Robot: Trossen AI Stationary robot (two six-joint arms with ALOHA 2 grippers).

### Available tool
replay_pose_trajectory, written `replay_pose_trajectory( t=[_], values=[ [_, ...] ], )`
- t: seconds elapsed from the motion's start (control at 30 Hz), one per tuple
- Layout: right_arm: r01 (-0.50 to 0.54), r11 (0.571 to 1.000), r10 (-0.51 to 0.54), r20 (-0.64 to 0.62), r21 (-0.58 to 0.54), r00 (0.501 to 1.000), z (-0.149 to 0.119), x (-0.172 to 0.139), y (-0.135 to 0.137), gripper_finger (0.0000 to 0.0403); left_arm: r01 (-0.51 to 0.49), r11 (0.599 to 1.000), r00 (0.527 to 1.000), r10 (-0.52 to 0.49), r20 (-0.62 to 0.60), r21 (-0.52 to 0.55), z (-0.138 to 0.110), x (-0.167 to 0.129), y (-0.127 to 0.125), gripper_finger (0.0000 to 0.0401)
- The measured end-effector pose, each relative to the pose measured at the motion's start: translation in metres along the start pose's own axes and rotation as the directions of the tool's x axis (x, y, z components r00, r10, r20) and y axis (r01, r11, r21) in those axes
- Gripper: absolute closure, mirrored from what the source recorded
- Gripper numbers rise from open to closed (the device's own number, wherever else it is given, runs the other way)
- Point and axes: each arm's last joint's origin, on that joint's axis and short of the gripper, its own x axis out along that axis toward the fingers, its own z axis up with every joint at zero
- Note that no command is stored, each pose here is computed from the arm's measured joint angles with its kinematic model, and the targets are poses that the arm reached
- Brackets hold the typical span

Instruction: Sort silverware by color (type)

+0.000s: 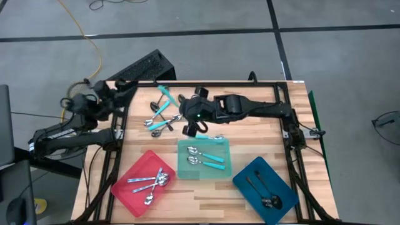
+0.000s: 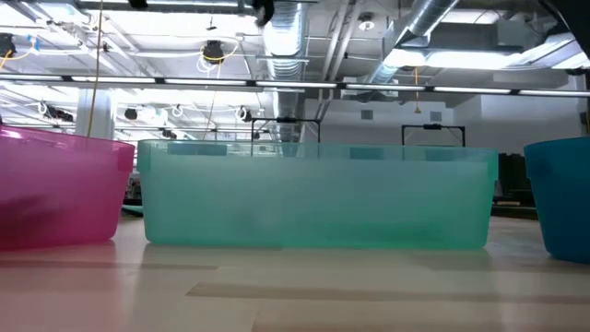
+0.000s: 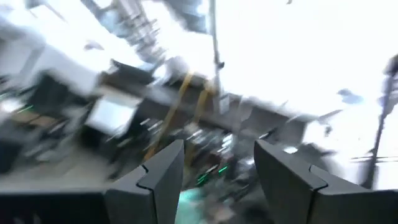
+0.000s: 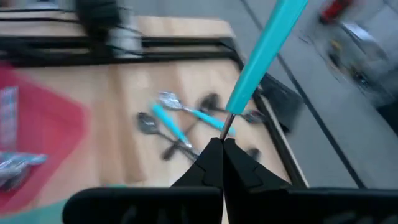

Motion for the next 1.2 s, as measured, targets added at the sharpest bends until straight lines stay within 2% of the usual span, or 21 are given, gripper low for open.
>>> replay_pose_trajectory(
  t=[0.1, 0.2, 0.27, 0.33, 0.43, 0.5, 0.53, 0.57, 0.6, 0.67, 0.7, 0.77, 0.8, 0.83, 0.9, 0.97, 1.03, 1.07, 1.13, 1.2],
  values=[
    [0.129, 0.988, -0.119, -0.11, 0.085, 0.987, -0.012, 0.007, -0.011, 0.0385, 0.084, 0.996, 0.996, -0.084, 0.015, 0.038, 0.004, -0.002, -0.005, 0.022],
    [0.162, 0.98, -0.148, -0.117, 0.119, 0.982, -0.011, 0.011, -0.024, 0.0385, 0.045, 0.99, 0.998, -0.039, -0.046, 0.136, -0.002, -0.003, -0.003, 0.0221],
    [0.106, 0.982, -0.094, -0.078, 0.158, 0.992, -0.006, 0.006, -0.033, 0.0385, -0.062, 0.984, 0.994, 0.076, -0.076, 0.167, -0.008, -0.003, 0.003, 0.0221],
    [0.009, 0.989, -0.009, -0.002, 0.151, 1.0, 0.003, -0.002, -0.032, 0.0385, -0.217, 0.956, 0.968, 0.237, -0.086, 0.195, -0.014, -0.002, 0.01, 0.0221],
    [-0.087, 0.994, 0.081, 0.102, 0.06, 0.992, 0.014, -0.025, -0.025, 0.0385, -0.44, 0.86, 0.881, 0.47, -0.061, 0.259, -0.02, -0.005, 0.02, 0.0221],
    [-0.102, 0.995, 0.1, 0.147, 0.007, 0.984, 0.017, -0.032, -0.014, 0.0385, -0.509, 0.815, 0.843, 0.537, -0.031, 0.278, -0.022, -0.004, 0.023, 0.0221],
    [-0.1, 0.995, 0.1, 0.146, -0.008, 0.984, 0.017, -0.034, -0.01, 0.0385, -0.514, 0.817, 0.843, 0.537, -0.02, 0.261, -0.021, -0.004, 0.023, 0.0221],
    [-0.09, 0.996, 0.092, 0.127, -0.018, 0.988, 0.014, -0.034, -0.005, 0.0385, -0.499, 0.837, 0.858, 0.514, -0.011, 0.225, -0.019, -0.003, 0.021, 0.0221],
    [-0.069, 0.997, 0.07, 0.12, -0.017, 0.99, 0.013, -0.033, 0.0, 0.0385, -0.44, 0.878, 0.893, 0.449, -0.007, 0.187, -0.016, -0.001, 0.018, 0.0221],
    [-0.006, 1.0, 0.006, 0.109, -0.007, 0.994, 0.01, -0.032, 0.007, 0.0385, -0.253, 0.957, 0.967, 0.256, -0.005, 0.139, -0.01, 0.002, 0.01, 0.0221],
    [0.048, 0.999, -0.047, 0.099, -0.003, 0.994, 0.009, -0.032, 0.008, 0.0385, -0.134, 0.983, 0.991, 0.136, -0.004, 0.125, -0.006, 0.003, 0.005, 0.0221],
    [0.128, 0.991, -0.13, 0.098, 0.025, 0.987, 0.007, -0.033, 0.009, 0.0385, 0.055, 0.994, 0.998, -0.056, 0.008, 0.095, -0.001, 0.003, -0.004, 0.0221],
    [0.151, 0.988, -0.154, 0.097, 0.041, 0.983, 0.007, -0.034, 0.009, 0.0385, 0.093, 0.993, 0.995, -0.095, 0.018, 0.072, 0.001, 0.003, -0.006, 0.0221],
    [0.157, 0.986, -0.163, 0.103, 0.063, 0.981, 0.008, -0.033, 0.008, 0.0385, 0.094, 0.994, 0.995, -0.096, 0.023, 0.046, 0.002, 0.003, -0.006, 0.0221],
    [0.16, 0.983, -0.17, 0.118, 0.095, 0.978, 0.01, -0.032, 0.004, 0.0385, 0.019, 0.999, 1.0, -0.02, 0.01, 0.026, 0.0, 0.002, -0.003, 0.0221],
    [0.152, 0.984, -0.166, 0.157, 0.098, 0.974, 0.016, -0.032, 0.0, 0.0385, -0.073, 0.992, 0.997, 0.076, -0.028, 0.105, -0.006, 0.002, 0.002, 0.0221],
    [0.1, 0.993, -0.111, 0.238, 0.058, 0.965, 0.025, -0.038, -0.002, 0.0385, -0.187, 0.961, 0.979, 0.199, -0.041, 0.206, -0.011, 0.002, 0.008, 0.0221],
    [0.061, 0.997, -0.07, 0.281, 0.041, 0.957, 0.03, -0.044, -0.003, 0.0385, -0.252, 0.942, 0.964, 0.264, -0.023, 0.223, -0.012, 0.003, 0.01, 0.0221],
    [-0.027, 0.999, 0.009, 0.367, 0.044, 0.93, 0.038, -0.058, -0.002, 0.0385, -0.357, 0.916, 0.934, 0.355, 0.045, 0.181, -0.012, 0.007, 0.014, 0.0221],
    [-0.083, 0.995, 0.053, 0.392, 0.061, 0.918, 0.04, -0.064, 0.003, 0.0385, -0.379, 0.916, 0.924, 0.367, 0.108, 0.128, -0.008, 0.009, 0.013, 0.0221]
  ],
)
